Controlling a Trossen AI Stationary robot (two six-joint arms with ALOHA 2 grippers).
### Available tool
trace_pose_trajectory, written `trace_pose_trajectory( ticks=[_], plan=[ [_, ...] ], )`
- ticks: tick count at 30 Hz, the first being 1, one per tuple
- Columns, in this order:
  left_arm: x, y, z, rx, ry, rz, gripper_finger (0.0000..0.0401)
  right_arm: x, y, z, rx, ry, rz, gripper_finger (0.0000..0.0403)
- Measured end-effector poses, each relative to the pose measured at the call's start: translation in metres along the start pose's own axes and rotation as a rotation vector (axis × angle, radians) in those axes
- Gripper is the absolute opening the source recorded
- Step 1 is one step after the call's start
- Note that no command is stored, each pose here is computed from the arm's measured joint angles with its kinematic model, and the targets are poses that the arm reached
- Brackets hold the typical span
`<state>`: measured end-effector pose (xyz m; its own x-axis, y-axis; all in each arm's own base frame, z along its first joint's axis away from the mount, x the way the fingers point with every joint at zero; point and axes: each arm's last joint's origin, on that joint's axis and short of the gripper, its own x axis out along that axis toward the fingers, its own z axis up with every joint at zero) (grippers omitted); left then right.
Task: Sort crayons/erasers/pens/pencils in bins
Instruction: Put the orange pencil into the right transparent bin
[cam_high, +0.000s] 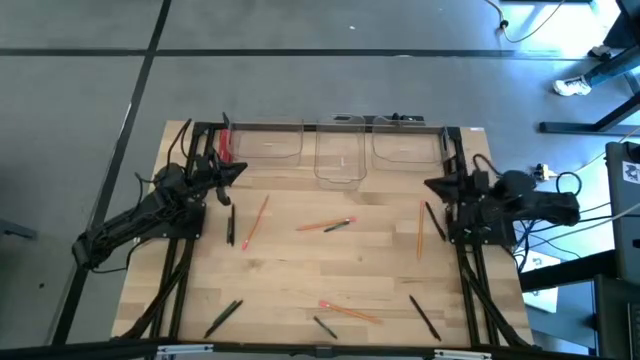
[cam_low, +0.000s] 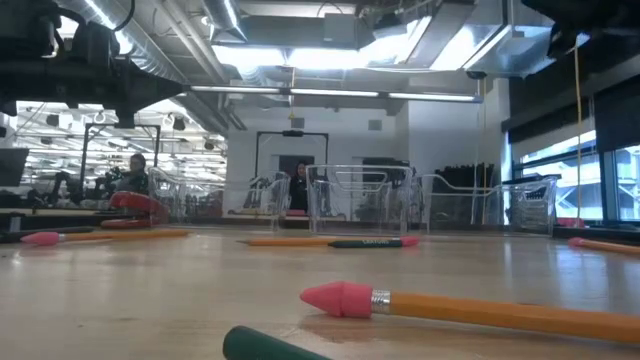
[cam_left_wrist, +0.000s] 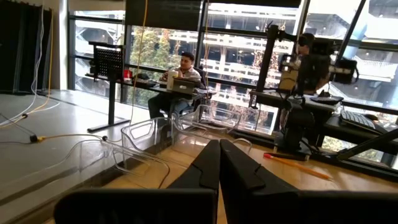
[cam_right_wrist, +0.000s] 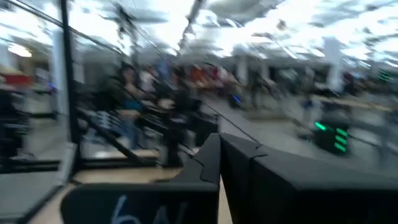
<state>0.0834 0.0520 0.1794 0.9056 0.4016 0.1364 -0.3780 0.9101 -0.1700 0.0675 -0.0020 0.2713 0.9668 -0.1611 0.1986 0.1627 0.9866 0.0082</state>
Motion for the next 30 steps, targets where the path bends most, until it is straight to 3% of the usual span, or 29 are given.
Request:
trace_pose_trajectory(
  ticks=[5,11,14,21,26,30],
  plan=[
    [0.000,0.000,0.000,0.000,0.000,0.000,0.0000,0.002,-0.003,0.030,-0.054,0.246,-0.081,0.0003],
    [0.000,0.000,0.000,0.000,0.000,0.000,0.0000,0.032,-0.002,0.039,0.059,0.509,-0.334,0.0002],
    [0.000,0.000,0.000,0.000,0.000,0.000,0.0000,0.057,0.004,0.036,0.084,0.642,-0.357,0.0002],
    [0.000,0.000,0.000,0.000,0.000,0.000,0.0000,0.110,0.019,0.043,0.364,0.817,-0.451,0.0001],
    [0.000,0.000,0.004,0.005,-0.032,0.023,0.0000,0.132,0.024,0.054,0.484,0.910,-0.555,0.0001],
    [-0.002,-0.011,0.035,0.130,-0.080,-0.104,0.0000,0.137,0.027,0.058,0.590,1.015,-0.638,0.0001]
  ],
)
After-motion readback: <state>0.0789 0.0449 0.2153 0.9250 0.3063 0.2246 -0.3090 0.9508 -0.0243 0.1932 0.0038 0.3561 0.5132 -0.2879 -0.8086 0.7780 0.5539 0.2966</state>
